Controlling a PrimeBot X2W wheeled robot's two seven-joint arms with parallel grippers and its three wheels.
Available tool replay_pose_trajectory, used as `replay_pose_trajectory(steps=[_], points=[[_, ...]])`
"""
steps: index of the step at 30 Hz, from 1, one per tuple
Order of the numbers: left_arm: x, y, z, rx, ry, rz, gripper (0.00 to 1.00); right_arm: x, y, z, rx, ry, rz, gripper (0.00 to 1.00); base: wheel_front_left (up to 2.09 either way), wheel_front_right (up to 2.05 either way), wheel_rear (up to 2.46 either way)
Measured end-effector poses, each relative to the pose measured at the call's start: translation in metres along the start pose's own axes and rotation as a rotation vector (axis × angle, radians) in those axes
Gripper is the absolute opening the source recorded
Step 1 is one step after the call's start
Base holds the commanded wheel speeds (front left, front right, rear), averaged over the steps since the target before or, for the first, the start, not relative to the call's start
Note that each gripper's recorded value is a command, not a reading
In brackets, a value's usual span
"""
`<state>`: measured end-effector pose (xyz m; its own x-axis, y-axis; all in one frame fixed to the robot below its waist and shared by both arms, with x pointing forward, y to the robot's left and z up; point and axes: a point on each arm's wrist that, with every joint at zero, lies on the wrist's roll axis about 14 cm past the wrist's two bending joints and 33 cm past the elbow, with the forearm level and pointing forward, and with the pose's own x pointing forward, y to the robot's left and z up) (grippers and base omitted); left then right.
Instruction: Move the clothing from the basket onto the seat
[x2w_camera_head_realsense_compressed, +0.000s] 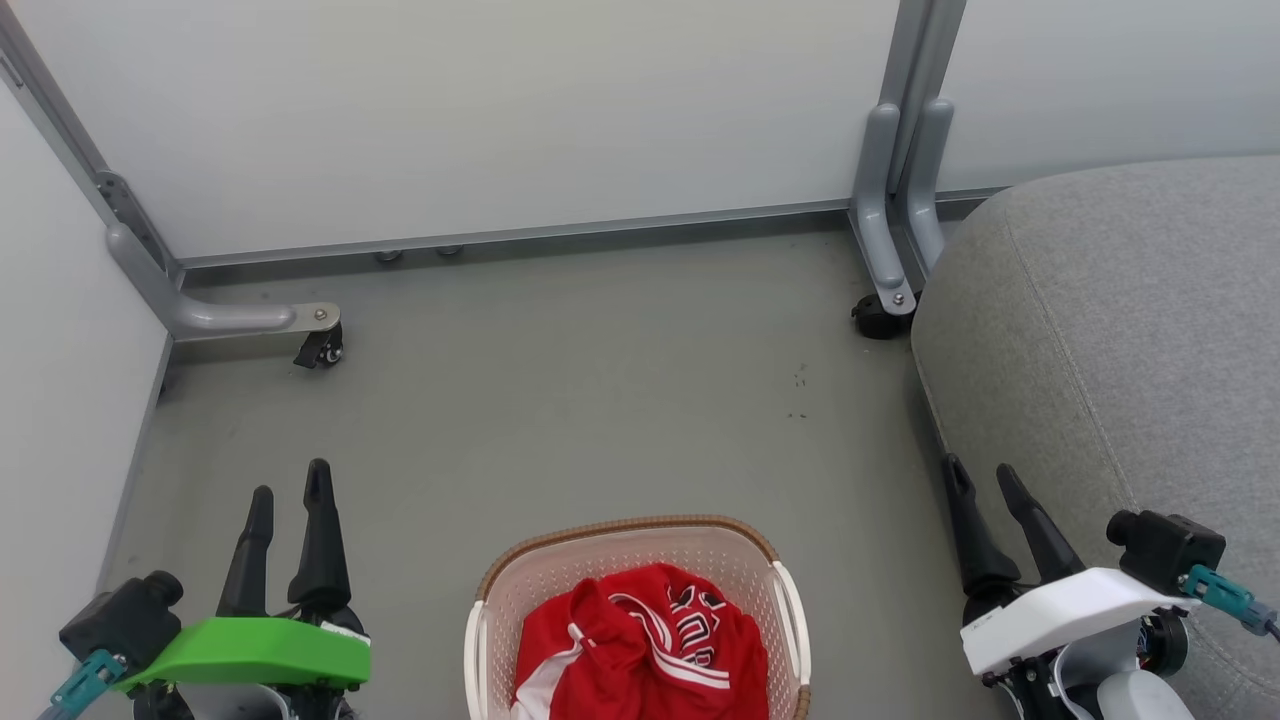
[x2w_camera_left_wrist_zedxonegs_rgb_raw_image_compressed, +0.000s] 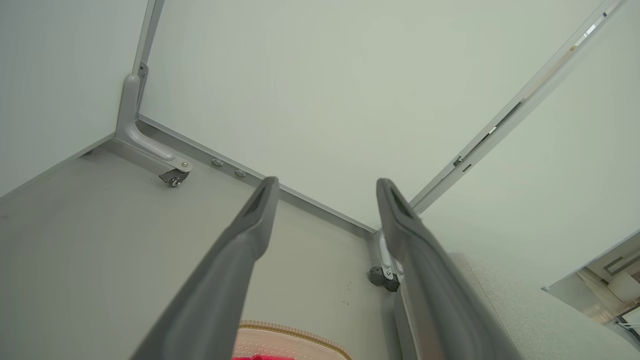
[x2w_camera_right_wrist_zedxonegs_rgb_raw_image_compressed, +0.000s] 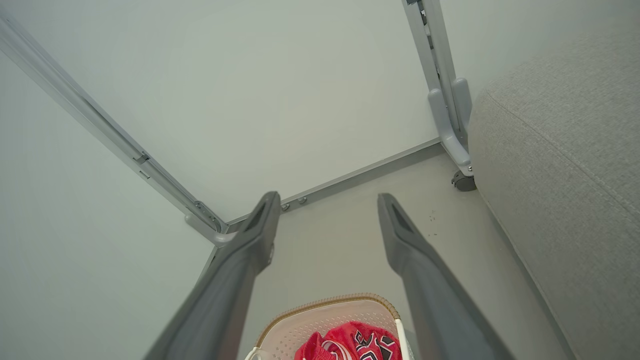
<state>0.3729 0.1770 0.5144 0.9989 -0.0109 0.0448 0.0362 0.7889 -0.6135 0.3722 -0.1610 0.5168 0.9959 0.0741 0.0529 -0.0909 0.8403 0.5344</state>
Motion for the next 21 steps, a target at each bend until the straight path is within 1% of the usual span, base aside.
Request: replay_pose_trajectory(steps=[13, 21], points=[[-0.003, -0.013, -0.002, 0.146, -0.009, -0.055, 1.00, -0.003, 0.013, -0.001, -0.177, -0.007, 0.052, 1.00, 0.00, 0.00, 0.00], [-0.006, -0.020, -0.007, 0.228, -0.004, -0.086, 1.00, -0.004, 0.020, -0.002, -0.265, -0.016, 0.082, 1.00, 0.00, 0.00, 0.00]])
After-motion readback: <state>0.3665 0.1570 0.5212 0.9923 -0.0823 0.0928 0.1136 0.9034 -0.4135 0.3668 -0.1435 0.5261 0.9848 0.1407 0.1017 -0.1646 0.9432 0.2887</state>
